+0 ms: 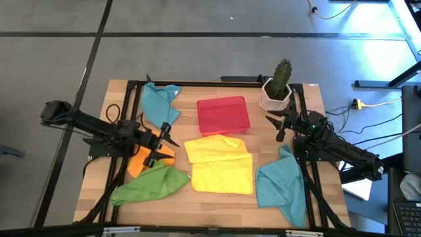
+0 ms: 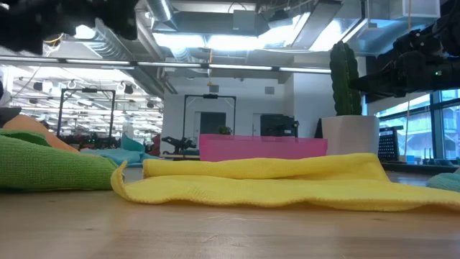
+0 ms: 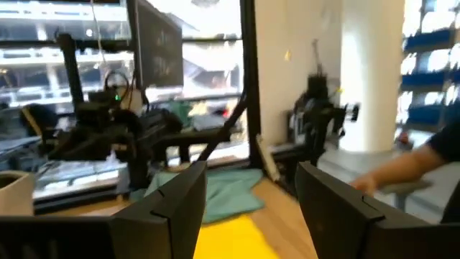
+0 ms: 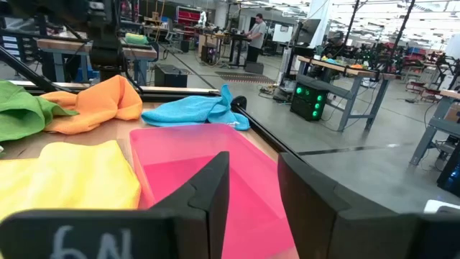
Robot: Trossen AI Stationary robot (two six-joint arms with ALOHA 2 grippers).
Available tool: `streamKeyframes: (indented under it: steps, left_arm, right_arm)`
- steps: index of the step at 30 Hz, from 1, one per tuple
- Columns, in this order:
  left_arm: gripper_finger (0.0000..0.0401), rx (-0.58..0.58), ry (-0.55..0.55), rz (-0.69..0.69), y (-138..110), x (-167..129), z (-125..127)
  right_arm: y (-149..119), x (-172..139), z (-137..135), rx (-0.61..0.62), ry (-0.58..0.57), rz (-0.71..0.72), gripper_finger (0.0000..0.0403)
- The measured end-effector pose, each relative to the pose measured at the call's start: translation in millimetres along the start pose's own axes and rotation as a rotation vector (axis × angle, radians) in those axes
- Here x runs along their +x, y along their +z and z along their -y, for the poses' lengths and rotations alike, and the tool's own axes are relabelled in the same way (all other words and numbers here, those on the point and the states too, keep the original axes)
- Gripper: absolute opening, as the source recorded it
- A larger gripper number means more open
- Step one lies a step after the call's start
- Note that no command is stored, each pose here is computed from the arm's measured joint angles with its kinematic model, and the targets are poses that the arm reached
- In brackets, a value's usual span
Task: Roll microfiber towels into tight, uniform cylinder then place into a basket
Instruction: Roll the yellow towel
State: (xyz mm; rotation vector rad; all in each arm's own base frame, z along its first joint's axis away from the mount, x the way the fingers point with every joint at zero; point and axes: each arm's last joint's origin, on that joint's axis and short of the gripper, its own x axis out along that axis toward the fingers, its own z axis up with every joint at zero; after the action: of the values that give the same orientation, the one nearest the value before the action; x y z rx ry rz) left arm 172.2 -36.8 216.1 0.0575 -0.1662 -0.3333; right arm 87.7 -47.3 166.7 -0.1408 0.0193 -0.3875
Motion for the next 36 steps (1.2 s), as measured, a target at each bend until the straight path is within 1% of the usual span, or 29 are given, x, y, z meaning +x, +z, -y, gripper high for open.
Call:
streamKeyframes:
  steps: [5, 8, 10, 12, 16, 18, 23, 24, 26, 27, 29, 30, 31, 33, 35, 36]
  left_arm:
    - [0.0204, 0.062, 0.123, -0.102, 3.5, 21.4, 7.6]
    - [0.0204, 0.07, 0.197, -0.149, -1.3, 29.5, 8.0]
    - [0.0204, 0.061, 0.222, -0.17, -4.6, 33.6, 7.5]
    - [0.0204, 0.03, 0.226, -0.184, -7.2, 39.2, 7.3]
    - [0.0204, -0.038, 0.228, -0.157, -9.7, 56.5, 7.7]
    - [0.0204, -0.033, 0.227, -0.163, -11.7, 65.7, 7.4]
    - [0.0204, -0.043, 0.232, -0.233, -25.1, 88.2, 5.1]
    - [0.0204, -0.049, 0.221, -0.253, -27.3, 92.9, 5.3]
    - [0.0204, -0.061, 0.147, -0.296, -27.0, 104.3, 8.2]
    - [0.0204, -0.066, 0.102, -0.319, -22.9, 110.7, 10.8]
    - [0.0204, -0.067, 0.042, -0.395, -8.3, 125.5, 18.3]
    - [0.0204, -0.063, 0.029, -0.457, -0.3, 132.0, 22.4]
    - [0.0204, -0.048, 0.036, -0.537, 7.5, 136.6, 27.1]
    - [0.0204, 0.001, 0.086, -0.692, 20.7, 142.3, 36.3]
    - [0.0204, 0.029, 0.131, -0.809, 23.2, 149.5, 43.6]
    - [0.0204, 0.041, 0.124, -0.88, 20.3, 149.2, 48.9]
  right_arm:
    - [0.2, 0.0, 0.0, 0.0, 0.0, 0.001, 0.0122]
    - [0.1, 0.0, 0.0, 0.0, 0.0, 0.001, 0.0122]
    - [0.1, 0.0, 0.0, 0.0, 0.0, 0.0, 0.0122]
    - [0.2, 0.0, 0.0, 0.0, 0.0, 0.001, 0.0122]
    - [0.0, 0.0, 0.0, 0.0, 0.0, 0.0, 0.0122]
    - [0.1, 0.0, 0.0, 0.0, 0.0, 0.0, 0.0122]
    - [0.1, 0.0, 0.0, 0.0, 0.0, 0.0, 0.0122]
    - [0.2, 0.0, 0.0, 0.0, 0.0, 0.001, 0.0122]
    - [0.1, 0.0, 0.0, 0.0, 0.0, 0.0, 0.0122]
    - [0.1, 0.0, 0.0, 0.0, 0.0, 0.0, 0.0122]
    - [0.0, 0.0, 0.0, 0.0, 0.0, 0.0, 0.0122]
    - [0.1, 0.0, 0.0, 0.0, 0.0, 0.0, 0.0122]
    - [0.1, 0.0, 0.0, 0.0, 0.0, 0.0, 0.0122]
    - [0.1, 0.0, 0.0, 0.0, 0.0, 0.0, 0.0122]
    - [0.0, 0.0, 0.0, 0.0, 0.0, 0.0, 0.0122]
    - [0.1, 0.0, 0.0, 0.0, 0.0, 0.001, 0.0122]
